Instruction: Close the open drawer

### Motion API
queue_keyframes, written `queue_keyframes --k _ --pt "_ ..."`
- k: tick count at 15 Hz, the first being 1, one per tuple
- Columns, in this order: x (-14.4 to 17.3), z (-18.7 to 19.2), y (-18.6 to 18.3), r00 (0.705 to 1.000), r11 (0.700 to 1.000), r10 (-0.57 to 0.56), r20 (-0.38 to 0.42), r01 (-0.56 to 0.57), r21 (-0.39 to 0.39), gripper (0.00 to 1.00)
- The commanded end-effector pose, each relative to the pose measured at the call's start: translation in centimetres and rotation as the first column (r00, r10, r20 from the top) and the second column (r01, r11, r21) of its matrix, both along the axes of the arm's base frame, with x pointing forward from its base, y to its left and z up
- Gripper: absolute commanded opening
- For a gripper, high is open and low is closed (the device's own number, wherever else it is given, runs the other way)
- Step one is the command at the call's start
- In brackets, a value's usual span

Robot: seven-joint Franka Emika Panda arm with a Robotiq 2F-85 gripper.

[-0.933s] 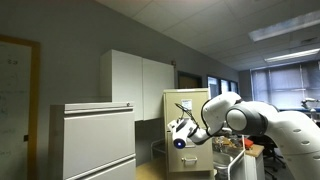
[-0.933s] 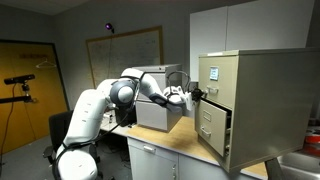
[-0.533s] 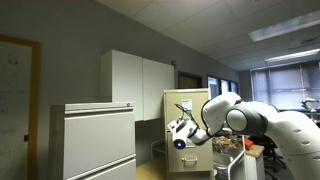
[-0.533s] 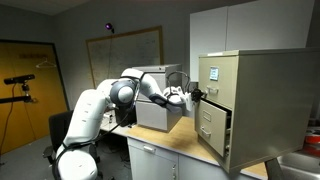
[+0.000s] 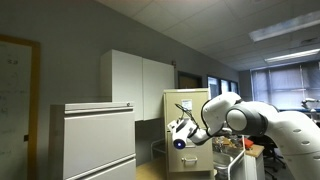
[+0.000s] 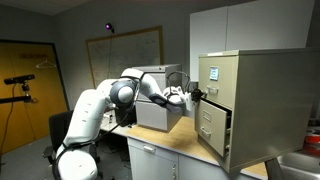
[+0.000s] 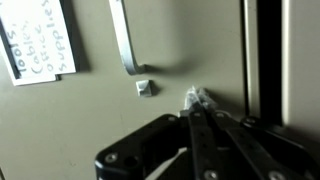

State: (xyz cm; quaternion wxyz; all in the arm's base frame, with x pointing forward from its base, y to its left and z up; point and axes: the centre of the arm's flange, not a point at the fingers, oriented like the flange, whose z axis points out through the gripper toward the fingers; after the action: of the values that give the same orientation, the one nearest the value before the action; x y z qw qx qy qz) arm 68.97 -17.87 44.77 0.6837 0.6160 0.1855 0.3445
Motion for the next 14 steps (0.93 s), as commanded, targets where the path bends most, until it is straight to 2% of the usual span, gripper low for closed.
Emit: queue_keyframes --k 1,4,6,8,9,11,12,14 --pt "-3.4 -0.6 7.5 0.999 0.982 -0.028 -0.042 0.035 0.183 0.0" --pt "-5.5 -3.4 13.3 0.989 0.931 -0.076 -0.126 0.115 0.347 0.0" --pt "-7.0 -5.3 17.6 0.978 0.879 -0.097 -0.185 0.172 0.445 0.0" --pt "-7.6 -6.9 19.1 0.963 0.812 -0.13 -0.237 0.241 0.531 0.0" --pt "-7.7 -7.5 19.3 0.962 0.803 -0.129 -0.243 0.245 0.543 0.0" --pt "-7.0 -8.1 18.3 0.966 0.844 -0.114 -0.233 0.218 0.491 0.0" --pt "-6.3 -8.0 16.6 0.969 0.884 -0.099 -0.225 0.19 0.427 0.0" --pt "-4.7 -7.6 13.2 0.975 0.936 -0.085 -0.205 0.149 0.319 0.0"
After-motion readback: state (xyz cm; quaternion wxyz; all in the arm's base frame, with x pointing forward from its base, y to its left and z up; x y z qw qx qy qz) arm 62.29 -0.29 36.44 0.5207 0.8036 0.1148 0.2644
